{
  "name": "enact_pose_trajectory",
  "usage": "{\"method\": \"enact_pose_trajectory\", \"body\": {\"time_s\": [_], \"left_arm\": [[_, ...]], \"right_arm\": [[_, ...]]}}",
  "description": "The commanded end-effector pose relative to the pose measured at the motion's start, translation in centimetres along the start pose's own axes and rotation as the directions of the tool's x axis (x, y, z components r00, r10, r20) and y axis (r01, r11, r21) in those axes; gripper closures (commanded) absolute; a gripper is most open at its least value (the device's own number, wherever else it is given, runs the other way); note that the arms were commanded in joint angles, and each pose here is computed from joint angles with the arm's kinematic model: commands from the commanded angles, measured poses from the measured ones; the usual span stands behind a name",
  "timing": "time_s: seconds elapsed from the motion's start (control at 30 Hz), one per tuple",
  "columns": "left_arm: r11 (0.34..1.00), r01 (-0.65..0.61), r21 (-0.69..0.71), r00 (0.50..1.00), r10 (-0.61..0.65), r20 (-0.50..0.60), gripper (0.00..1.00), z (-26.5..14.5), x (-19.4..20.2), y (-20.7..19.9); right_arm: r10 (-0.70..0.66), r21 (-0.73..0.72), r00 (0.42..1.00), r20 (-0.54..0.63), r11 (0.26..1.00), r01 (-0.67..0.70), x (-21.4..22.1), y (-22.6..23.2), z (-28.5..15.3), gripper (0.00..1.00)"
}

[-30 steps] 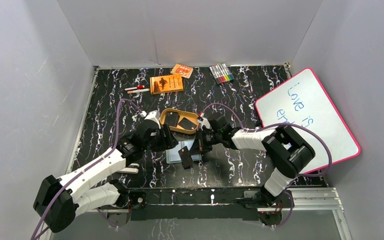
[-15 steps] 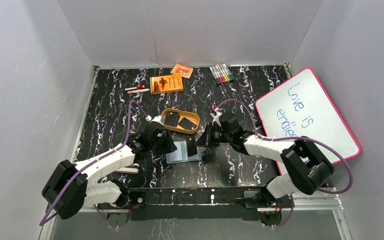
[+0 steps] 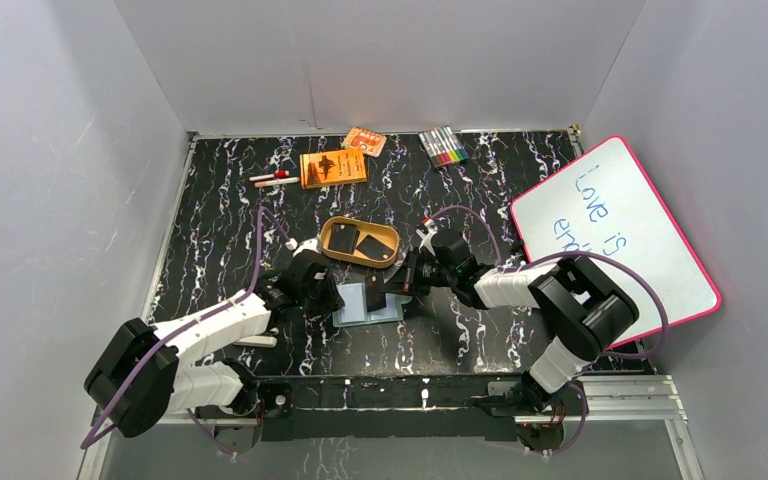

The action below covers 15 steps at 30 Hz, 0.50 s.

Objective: Put the credit cards into the card holder
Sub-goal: Insert the credit card into the card holder.

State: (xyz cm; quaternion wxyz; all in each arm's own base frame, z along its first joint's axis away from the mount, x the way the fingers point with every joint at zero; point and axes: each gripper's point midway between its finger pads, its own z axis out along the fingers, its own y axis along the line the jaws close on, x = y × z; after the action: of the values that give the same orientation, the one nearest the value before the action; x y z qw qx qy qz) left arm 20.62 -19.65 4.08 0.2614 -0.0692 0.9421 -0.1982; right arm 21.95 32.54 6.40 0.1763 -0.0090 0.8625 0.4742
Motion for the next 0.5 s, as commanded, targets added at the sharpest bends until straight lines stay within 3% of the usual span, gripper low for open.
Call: {"method": "enact_pose_trajectory", "body": {"time_s": [0.0, 0.47], "left_arm": [[0.998, 0.003, -0.058, 1.0, -0.002, 0.017, 0.78, -0.2, 0.0, 1.3], [0.991, 0.002, -0.136, 1.0, 0.0, 0.017, 0.82, -0.8, 0.5, 3.2]], "right_arm": [[-0.018, -0.073, 1.0, 0.017, 0.997, 0.019, -0.8, 1.6, 0.5, 1.0], [-0.003, -0.092, 1.0, -0.027, 0.996, 0.0, 0.3, 1.4, 1.1, 1.0]]}}
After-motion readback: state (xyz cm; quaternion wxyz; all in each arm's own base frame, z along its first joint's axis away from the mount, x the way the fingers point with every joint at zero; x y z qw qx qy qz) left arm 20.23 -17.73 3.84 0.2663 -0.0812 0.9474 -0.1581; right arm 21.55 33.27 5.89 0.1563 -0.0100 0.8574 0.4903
